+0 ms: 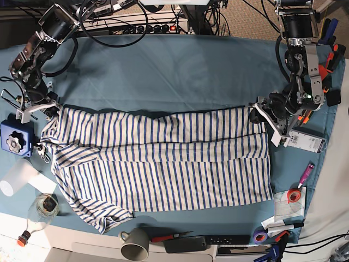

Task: Fold the T-shirt properly
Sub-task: 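Regrasp the folded shirt's corners with both grippers, then pull the folded shirt back toward the robot with both grippers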

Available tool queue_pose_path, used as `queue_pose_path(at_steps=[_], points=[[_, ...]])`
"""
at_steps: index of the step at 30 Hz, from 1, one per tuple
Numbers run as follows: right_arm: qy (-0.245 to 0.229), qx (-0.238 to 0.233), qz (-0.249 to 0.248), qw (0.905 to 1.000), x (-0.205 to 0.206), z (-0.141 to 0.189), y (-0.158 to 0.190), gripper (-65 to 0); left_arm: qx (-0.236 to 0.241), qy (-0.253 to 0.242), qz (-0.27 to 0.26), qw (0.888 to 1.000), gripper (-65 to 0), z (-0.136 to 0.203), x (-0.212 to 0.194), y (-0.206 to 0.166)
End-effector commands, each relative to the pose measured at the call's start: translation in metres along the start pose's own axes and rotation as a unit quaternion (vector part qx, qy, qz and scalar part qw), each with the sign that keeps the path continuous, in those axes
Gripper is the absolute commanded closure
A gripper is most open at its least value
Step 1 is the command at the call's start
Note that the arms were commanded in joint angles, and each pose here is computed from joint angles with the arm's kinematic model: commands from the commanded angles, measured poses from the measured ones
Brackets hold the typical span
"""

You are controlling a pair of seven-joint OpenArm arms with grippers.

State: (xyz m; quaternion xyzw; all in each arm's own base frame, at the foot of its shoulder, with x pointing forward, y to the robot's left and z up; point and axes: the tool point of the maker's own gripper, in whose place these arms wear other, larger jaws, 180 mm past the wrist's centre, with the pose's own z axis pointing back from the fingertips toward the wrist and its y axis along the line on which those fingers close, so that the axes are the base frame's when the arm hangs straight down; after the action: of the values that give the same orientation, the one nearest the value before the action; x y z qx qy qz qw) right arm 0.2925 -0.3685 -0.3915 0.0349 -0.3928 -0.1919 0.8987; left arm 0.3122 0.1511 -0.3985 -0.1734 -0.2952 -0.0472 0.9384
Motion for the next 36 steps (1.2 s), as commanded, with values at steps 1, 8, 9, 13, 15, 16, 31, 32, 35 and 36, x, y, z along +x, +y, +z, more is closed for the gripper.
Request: queue_pose_path(at_steps=[1,8,9,13,15,16,31,32,35,36], points=[[0.023,-0.017,0.015,0.9995,-0.003,0.0,-0.005,0.0,-0.003,0.015,-0.001,1.0,-20.7,0.0,-0.005,-0.002],[0.037,-0.032,0.032,0.9983,0.002,0.005,-0.016,0.0,0.0,0.018,-0.003,1.0,0.0,0.0,-0.006,0.0],[0.036,-0.037,0.036,0.998,0.006,0.007,-0.02,0.0,0.003,0.019,-0.004,1.0,0.0,0.0,-0.006,0.0],[0.029,-0.055,0.052,0.9967,0.022,0.016,-0.036,0.0,0.006,0.02,-0.006,1.0,0.0,0.0,-0.006,0.001],[0.027,-0.061,0.057,0.9961,0.028,0.019,-0.042,0.0,-0.001,0.02,-0.017,1.0,0.0,0.0,-0.006,-0.001],[0.026,-0.064,0.059,0.9958,0.03,0.02,-0.044,0.0,-0.004,0.02,-0.023,1.0,0.0,0.0,-0.006,-0.002],[0.013,-0.033,0.045,0.9984,0.056,0.036,-0.043,0.0,0.011,0.032,-0.046,0.998,0.0,0.014,0.008,0.014],[0.019,-0.034,0.048,0.9981,0.055,0.038,-0.042,0.0,0.015,0.036,-0.048,0.998,0.0,0.016,0.007,0.017],[0.025,-0.038,0.065,0.9969,0.059,0.046,-0.038,0.0,0.03,0.042,-0.054,0.997,0.0,0.023,0.007,0.029],[0.027,-0.04,0.073,0.9962,0.061,0.05,-0.036,0.0,0.035,0.042,-0.056,0.997,0.0,0.025,0.007,0.033]])
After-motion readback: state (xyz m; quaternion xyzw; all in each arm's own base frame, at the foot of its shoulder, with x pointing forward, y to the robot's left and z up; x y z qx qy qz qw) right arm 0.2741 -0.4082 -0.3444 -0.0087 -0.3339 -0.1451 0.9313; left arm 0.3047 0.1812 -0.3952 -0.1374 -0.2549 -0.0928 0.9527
